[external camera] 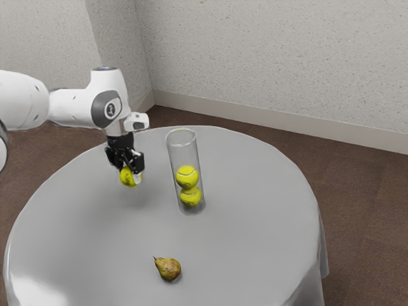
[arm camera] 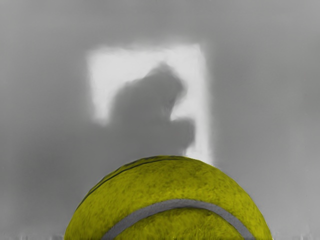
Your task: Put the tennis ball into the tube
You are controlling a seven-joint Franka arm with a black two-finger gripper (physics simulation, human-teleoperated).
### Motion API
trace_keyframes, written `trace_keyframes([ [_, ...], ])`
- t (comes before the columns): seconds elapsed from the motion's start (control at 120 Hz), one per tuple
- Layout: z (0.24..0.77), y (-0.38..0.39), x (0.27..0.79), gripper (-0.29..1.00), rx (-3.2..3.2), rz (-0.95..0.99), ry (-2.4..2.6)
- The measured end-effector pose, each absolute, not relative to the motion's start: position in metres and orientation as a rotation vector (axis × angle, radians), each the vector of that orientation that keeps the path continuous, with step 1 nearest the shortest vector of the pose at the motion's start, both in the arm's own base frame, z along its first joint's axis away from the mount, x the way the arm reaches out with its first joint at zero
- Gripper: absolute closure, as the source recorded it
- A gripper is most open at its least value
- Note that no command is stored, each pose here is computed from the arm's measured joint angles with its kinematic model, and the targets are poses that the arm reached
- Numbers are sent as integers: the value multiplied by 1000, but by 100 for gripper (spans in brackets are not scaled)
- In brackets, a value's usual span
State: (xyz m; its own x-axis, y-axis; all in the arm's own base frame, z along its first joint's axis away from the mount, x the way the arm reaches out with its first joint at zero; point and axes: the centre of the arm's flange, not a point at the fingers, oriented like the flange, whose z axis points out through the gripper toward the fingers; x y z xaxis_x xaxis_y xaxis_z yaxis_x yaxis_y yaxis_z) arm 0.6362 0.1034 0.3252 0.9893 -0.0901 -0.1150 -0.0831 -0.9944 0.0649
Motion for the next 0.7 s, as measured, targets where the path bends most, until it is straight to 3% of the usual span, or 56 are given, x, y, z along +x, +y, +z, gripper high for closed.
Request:
trace_keyframes([
  [0.175,451,60,624,47,3097,105,-235],
  [0.325,521,22,621,49,3087,294,-324],
  [0.483,544,-17,633,49,3060,382,-414],
  [0.7,534,-39,641,49,3043,373,-453],
])
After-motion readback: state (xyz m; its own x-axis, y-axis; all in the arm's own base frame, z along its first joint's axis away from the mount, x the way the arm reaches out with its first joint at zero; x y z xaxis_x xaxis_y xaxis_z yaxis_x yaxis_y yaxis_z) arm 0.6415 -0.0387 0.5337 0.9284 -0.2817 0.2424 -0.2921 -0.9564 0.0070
